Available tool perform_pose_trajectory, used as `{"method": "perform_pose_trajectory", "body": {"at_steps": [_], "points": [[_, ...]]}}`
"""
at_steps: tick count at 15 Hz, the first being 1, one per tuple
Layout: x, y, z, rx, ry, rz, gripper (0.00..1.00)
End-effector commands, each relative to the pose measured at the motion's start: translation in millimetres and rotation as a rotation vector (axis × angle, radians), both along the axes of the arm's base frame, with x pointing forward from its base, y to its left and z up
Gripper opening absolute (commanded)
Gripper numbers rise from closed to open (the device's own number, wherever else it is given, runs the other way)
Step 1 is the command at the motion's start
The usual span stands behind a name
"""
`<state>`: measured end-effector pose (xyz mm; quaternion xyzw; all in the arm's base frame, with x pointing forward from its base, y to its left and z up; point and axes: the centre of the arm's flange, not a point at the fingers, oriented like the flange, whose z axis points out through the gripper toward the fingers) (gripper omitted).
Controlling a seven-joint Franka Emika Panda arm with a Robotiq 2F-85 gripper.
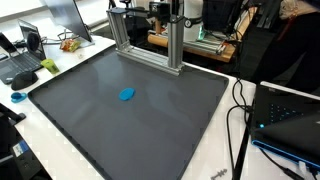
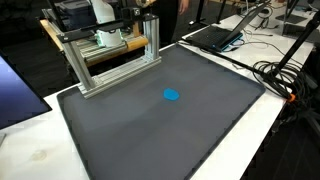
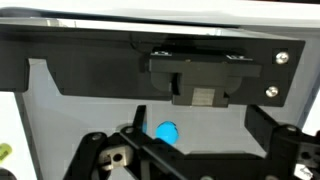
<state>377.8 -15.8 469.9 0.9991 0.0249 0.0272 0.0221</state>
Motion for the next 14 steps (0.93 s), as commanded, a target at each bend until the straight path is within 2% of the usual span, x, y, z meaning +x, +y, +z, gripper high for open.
{"method": "perform_pose_trajectory", "body": {"at_steps": [1,6,9,12,14], "points": [[30,-13,42,-0.004,-0.027,0.034,1.0],[91,-47,90,0.002,-0.12,0.059,1.0],[134,-51,104,0.016,-0.12,0.069,1.0],[179,-31,96,0.013,-0.057,0.054,1.0],[206,-10,78,-0.006,0.019,0.045,1.0]]}}
